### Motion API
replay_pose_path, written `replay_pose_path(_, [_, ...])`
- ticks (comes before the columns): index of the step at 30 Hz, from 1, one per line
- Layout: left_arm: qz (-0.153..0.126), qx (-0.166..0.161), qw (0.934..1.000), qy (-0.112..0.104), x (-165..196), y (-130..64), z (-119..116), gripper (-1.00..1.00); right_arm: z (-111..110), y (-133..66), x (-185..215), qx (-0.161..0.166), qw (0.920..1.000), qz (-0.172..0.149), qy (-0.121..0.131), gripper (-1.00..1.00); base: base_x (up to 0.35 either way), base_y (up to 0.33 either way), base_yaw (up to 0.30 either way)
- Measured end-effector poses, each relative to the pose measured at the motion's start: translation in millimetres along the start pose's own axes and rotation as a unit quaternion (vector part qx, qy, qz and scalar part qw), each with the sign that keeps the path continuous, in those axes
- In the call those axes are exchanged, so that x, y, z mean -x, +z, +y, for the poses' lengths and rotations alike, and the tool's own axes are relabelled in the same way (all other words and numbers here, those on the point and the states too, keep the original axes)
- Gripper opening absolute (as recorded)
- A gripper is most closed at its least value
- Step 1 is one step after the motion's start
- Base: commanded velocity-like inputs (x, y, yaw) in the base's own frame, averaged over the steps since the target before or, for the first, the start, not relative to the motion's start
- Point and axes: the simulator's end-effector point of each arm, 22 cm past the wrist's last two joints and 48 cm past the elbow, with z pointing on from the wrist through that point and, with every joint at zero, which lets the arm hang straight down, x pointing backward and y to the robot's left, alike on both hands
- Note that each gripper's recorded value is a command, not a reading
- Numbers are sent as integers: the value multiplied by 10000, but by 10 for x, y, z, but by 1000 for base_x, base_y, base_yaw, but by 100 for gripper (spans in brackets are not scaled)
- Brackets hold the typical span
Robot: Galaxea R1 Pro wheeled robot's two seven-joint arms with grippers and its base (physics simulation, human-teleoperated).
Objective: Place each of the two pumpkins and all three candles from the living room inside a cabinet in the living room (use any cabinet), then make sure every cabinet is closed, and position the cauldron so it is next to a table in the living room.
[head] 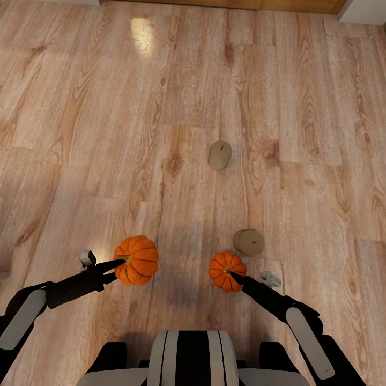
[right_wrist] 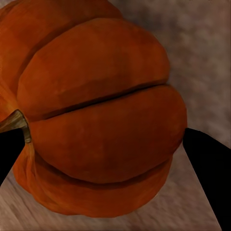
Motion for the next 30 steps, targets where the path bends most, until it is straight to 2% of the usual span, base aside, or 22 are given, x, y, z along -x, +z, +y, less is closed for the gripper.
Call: replay_pose_path(30, [-40,-27,10000,59,31,-22,-65,-100,-16,-17,-8,-49,10000,20,-48,-100,0,0,0])
